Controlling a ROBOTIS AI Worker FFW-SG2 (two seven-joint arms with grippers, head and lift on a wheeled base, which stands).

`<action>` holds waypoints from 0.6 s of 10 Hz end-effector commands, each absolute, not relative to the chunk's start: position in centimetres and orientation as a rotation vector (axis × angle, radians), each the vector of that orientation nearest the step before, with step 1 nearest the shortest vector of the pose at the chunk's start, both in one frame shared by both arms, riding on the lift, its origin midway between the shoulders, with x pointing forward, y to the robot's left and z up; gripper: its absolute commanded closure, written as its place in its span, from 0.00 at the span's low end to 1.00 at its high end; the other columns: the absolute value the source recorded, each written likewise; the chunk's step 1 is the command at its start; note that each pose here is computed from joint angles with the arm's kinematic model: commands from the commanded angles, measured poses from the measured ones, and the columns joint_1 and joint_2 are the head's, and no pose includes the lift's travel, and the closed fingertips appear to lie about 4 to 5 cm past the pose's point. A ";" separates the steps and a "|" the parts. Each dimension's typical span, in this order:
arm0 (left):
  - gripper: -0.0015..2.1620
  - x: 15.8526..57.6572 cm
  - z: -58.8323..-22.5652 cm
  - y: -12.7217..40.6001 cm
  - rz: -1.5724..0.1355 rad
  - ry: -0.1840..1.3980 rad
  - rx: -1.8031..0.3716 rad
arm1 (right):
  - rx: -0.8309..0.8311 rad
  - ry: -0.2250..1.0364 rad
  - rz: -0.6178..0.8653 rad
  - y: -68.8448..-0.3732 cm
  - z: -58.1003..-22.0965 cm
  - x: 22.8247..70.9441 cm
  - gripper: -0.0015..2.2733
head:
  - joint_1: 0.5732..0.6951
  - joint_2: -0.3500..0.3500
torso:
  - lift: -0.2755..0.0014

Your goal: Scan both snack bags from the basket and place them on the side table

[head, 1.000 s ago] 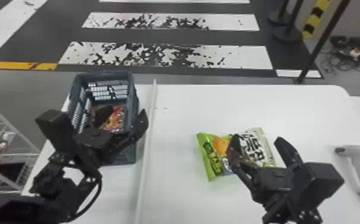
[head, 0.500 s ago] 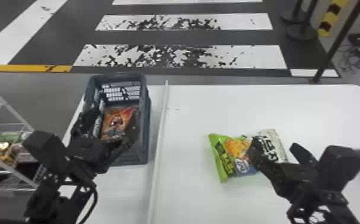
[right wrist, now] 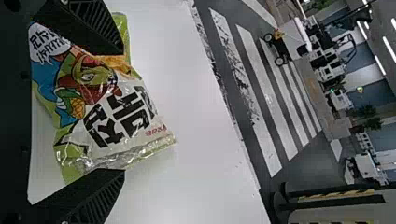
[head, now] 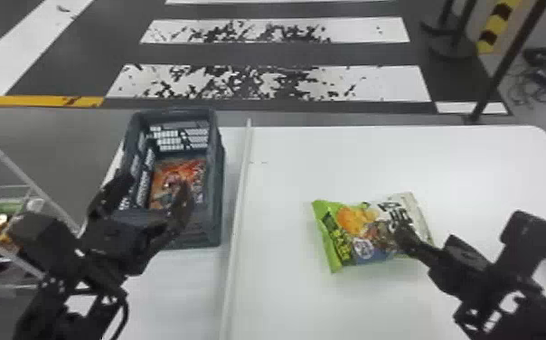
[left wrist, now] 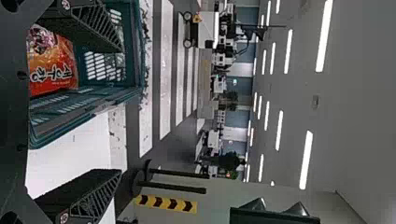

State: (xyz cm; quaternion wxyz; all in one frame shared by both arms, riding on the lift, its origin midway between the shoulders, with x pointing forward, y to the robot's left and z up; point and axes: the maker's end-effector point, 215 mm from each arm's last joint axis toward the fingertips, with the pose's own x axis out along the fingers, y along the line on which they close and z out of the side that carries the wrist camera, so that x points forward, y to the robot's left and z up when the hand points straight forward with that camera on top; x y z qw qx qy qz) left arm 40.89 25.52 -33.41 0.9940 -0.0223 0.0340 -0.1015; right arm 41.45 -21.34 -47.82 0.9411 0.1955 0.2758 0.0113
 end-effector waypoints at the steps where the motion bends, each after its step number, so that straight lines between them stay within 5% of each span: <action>1: 0.04 40.7 -34.0 25.6 -0.201 0.080 -0.048 | 0.453 0.628 0.007 -22.5 -49.8 41.5 0.00 | 1.00 0.59 | 0.72; 6: 0.04 40.7 -34.5 25.7 -0.198 0.088 -0.052 | 0.515 0.689 -0.033 -24.8 -52.4 41.9 0.00 | 1.00 0.52 | 0.72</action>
